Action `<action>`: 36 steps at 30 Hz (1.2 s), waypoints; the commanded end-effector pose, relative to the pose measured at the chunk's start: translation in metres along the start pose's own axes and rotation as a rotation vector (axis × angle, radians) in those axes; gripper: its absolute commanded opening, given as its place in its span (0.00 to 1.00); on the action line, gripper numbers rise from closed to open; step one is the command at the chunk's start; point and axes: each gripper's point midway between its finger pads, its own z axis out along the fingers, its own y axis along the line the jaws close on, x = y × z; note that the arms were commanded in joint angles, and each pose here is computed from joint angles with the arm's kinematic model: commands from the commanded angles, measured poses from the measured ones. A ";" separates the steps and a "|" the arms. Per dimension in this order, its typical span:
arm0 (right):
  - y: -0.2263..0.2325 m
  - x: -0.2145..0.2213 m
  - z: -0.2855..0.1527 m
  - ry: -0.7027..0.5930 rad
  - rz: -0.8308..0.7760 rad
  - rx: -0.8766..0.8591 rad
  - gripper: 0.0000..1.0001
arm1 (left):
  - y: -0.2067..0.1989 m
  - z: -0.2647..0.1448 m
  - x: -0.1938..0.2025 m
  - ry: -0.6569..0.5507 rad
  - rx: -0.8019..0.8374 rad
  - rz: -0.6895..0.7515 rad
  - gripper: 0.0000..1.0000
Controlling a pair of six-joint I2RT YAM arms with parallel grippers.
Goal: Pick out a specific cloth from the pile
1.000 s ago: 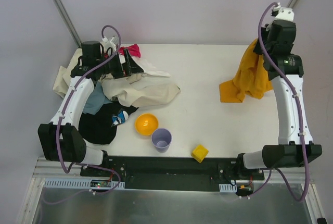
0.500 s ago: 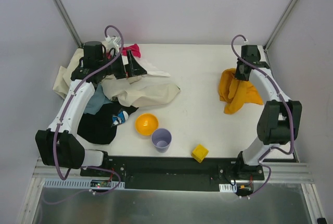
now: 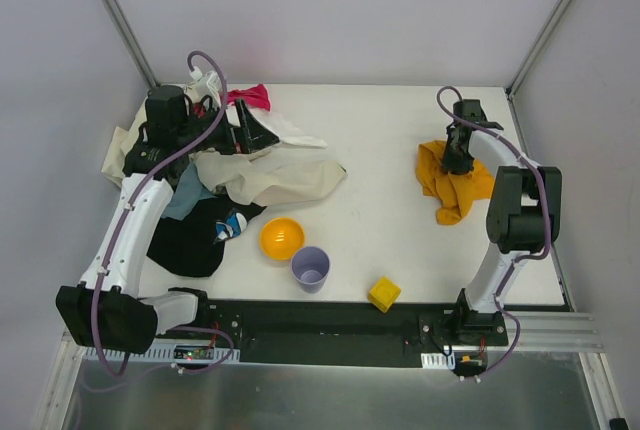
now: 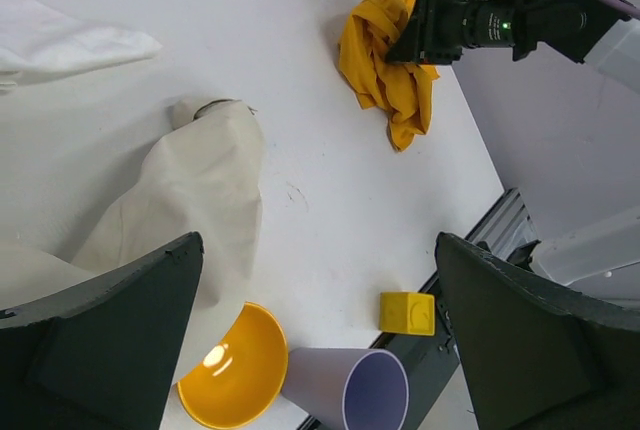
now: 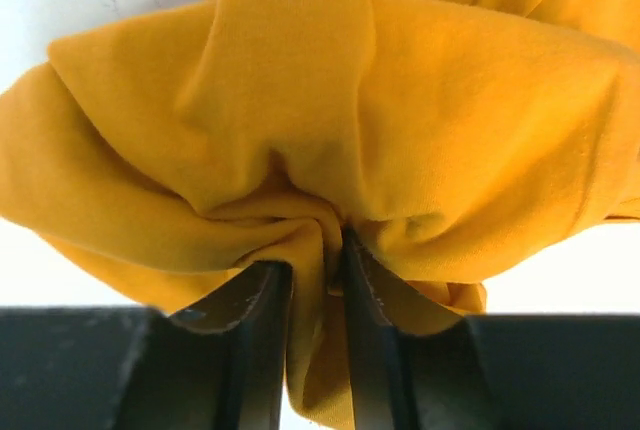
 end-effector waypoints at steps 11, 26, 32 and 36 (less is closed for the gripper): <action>0.031 -0.031 -0.104 -0.171 0.026 -0.277 0.92 | -0.007 -0.011 -0.002 -0.083 0.000 0.077 0.99; 0.055 -0.003 -0.164 -0.278 -0.052 -0.387 0.96 | 0.060 -0.019 0.024 -0.057 -0.307 0.123 0.99; 0.045 0.009 -0.187 -0.337 -0.049 -0.401 0.96 | 0.097 -0.035 0.029 -0.042 -0.516 0.127 0.99; 0.039 0.018 -0.205 -0.388 -0.036 -0.427 0.96 | 0.116 -0.049 0.032 -0.042 -0.646 0.125 0.99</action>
